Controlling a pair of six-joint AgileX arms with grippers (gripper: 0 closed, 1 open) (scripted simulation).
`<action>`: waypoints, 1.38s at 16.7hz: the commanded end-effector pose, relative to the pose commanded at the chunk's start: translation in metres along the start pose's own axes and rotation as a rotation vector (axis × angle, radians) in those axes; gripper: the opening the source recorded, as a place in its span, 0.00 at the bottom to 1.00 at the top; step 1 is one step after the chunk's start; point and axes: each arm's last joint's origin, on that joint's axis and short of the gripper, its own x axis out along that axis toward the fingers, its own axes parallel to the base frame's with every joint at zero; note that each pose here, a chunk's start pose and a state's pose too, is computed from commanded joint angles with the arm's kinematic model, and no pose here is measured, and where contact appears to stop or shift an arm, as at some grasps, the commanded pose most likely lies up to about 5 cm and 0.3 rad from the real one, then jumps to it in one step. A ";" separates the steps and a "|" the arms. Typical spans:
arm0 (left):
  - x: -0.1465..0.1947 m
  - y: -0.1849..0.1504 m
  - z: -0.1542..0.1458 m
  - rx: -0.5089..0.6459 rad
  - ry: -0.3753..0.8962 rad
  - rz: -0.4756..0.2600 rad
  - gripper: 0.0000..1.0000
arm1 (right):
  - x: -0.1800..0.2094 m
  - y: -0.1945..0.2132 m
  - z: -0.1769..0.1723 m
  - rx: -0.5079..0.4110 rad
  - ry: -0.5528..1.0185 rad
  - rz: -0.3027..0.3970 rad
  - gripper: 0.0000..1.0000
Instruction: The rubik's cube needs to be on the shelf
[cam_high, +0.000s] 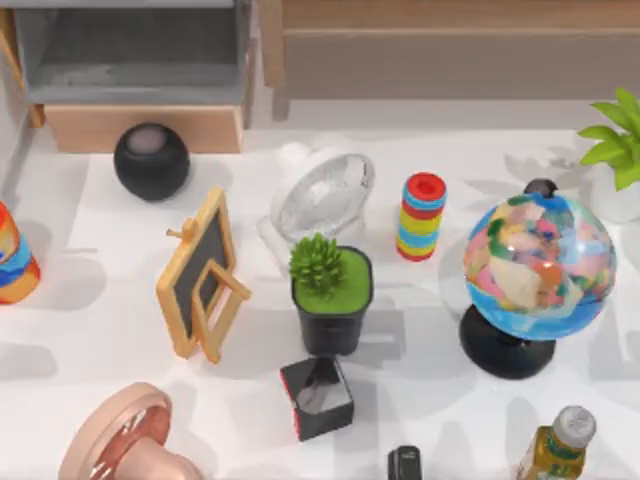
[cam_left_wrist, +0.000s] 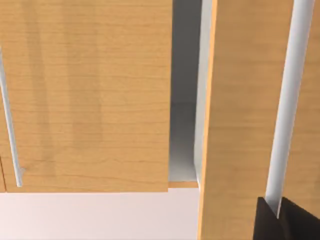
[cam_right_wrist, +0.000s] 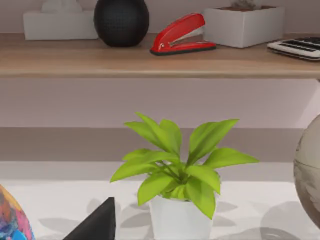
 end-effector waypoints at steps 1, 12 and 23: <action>0.000 0.000 0.000 0.000 0.000 0.000 0.15 | 0.000 0.000 0.000 0.000 0.000 0.000 1.00; 0.000 0.000 0.000 0.000 0.000 0.000 0.98 | 0.000 0.000 0.000 0.000 0.000 0.000 1.00; -0.004 0.000 0.000 0.002 -0.001 0.001 1.00 | 0.000 0.000 0.000 0.000 0.000 0.000 1.00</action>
